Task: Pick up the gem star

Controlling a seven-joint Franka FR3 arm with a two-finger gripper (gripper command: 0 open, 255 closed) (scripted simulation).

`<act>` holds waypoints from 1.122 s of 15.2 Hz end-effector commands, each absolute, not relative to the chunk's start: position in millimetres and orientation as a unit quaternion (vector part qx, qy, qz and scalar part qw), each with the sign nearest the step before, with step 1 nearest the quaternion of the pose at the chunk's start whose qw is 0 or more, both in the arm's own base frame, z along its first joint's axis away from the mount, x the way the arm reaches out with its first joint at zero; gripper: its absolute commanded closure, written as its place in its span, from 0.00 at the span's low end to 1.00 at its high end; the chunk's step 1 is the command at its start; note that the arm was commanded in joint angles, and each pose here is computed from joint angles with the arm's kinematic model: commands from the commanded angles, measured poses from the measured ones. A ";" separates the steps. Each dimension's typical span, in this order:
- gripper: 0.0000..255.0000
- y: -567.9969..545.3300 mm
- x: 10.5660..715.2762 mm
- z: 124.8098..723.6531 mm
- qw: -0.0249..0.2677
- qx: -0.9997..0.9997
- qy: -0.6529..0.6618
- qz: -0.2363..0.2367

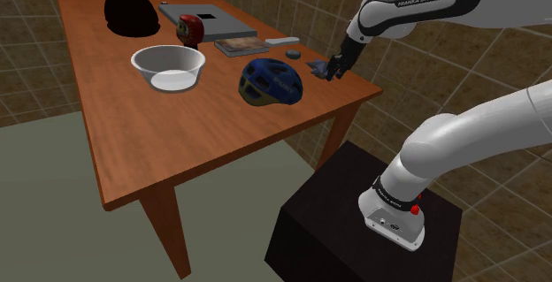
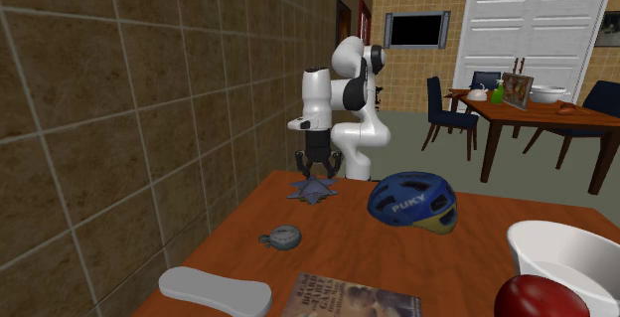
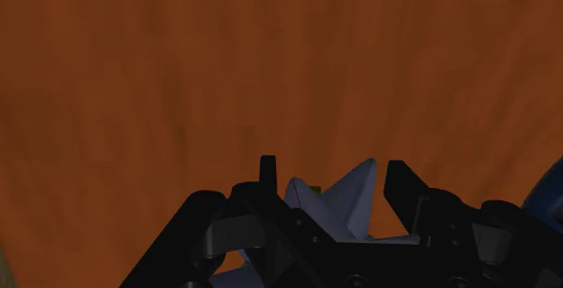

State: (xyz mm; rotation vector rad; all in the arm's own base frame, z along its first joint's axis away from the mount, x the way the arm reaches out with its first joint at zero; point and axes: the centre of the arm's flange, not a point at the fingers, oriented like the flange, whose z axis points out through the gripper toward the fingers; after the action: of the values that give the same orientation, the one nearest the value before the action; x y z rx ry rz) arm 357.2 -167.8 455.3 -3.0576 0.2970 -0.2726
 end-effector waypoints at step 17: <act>1.00 -166.8 358.0 534.7 0.029 -0.991 0.096 -0.088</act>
State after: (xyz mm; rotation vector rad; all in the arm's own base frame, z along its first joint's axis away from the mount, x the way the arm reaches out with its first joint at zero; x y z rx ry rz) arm 357.8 -166.6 530.5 -3.0577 0.2971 -0.2712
